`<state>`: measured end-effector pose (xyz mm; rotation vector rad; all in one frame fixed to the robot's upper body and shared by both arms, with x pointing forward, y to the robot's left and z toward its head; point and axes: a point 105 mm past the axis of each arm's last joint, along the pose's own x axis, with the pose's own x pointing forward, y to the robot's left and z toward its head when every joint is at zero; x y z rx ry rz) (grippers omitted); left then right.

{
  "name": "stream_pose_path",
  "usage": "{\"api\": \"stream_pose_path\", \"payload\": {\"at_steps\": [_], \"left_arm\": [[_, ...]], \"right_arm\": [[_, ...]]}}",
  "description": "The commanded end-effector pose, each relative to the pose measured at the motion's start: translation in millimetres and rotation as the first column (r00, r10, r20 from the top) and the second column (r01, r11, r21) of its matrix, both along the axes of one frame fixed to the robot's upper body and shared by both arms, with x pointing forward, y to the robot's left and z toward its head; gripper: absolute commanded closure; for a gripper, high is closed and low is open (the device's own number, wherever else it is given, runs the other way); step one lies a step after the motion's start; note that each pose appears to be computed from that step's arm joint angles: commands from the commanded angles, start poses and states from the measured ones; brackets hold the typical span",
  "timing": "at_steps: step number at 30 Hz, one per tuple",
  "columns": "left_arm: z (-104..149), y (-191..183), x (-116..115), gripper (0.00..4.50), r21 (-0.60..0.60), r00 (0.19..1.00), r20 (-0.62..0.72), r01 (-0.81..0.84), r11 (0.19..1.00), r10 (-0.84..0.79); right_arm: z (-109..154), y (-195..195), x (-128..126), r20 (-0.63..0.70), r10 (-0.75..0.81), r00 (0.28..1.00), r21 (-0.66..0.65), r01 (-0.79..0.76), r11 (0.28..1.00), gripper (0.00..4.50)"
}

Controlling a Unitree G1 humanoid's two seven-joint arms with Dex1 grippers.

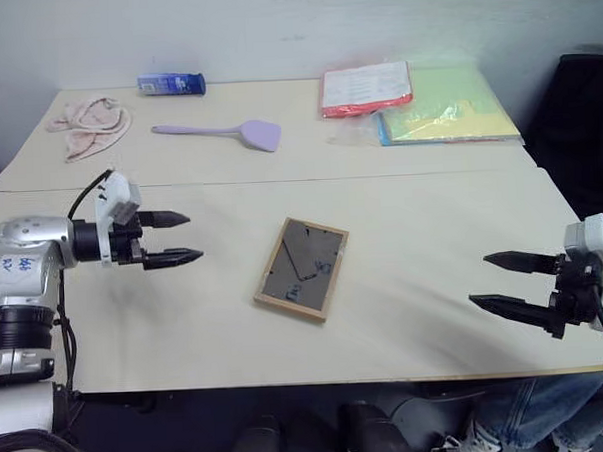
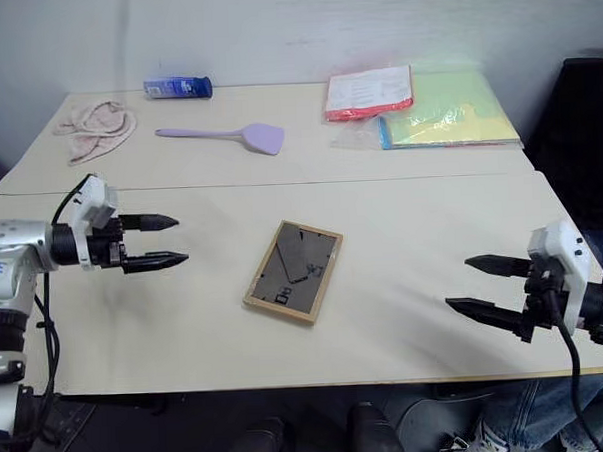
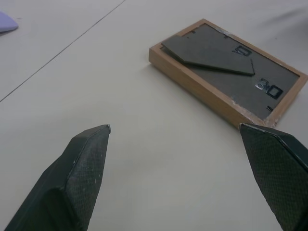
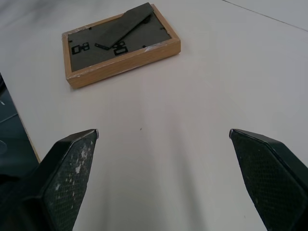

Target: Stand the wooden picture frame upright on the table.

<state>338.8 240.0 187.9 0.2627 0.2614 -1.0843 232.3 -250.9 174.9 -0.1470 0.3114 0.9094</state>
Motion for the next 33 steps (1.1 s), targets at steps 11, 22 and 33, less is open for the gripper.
{"api": "stream_pose_path", "payload": {"at_steps": [11, 22, 33], "left_arm": [[-6.2, -6.7, 0.3, 0.0, 0.026, 1.0, 0.009, 0.014, 1.0, -0.014], [-35.4, -62.5, 9.6, 2.12, 0.279, 0.964, 0.041, 0.243, 0.929, -0.264], [-48.8, -125.9, -11.4, 4.49, 0.248, 0.888, 0.005, 0.445, 0.861, -0.46]], "right_arm": [[2.1, 4.2, 4.8, 0.064, -0.045, 0.997, -0.019, 0.046, 0.999, 0.02], [-10.3, 43.3, 39.4, 0.091, 0.101, 0.991, -0.176, -0.084, 0.981, 2.29], [-38.2, 95.5, 103.6, 0.179, 0.155, 0.972, -0.383, -0.076, 0.92, 4.5]]}}
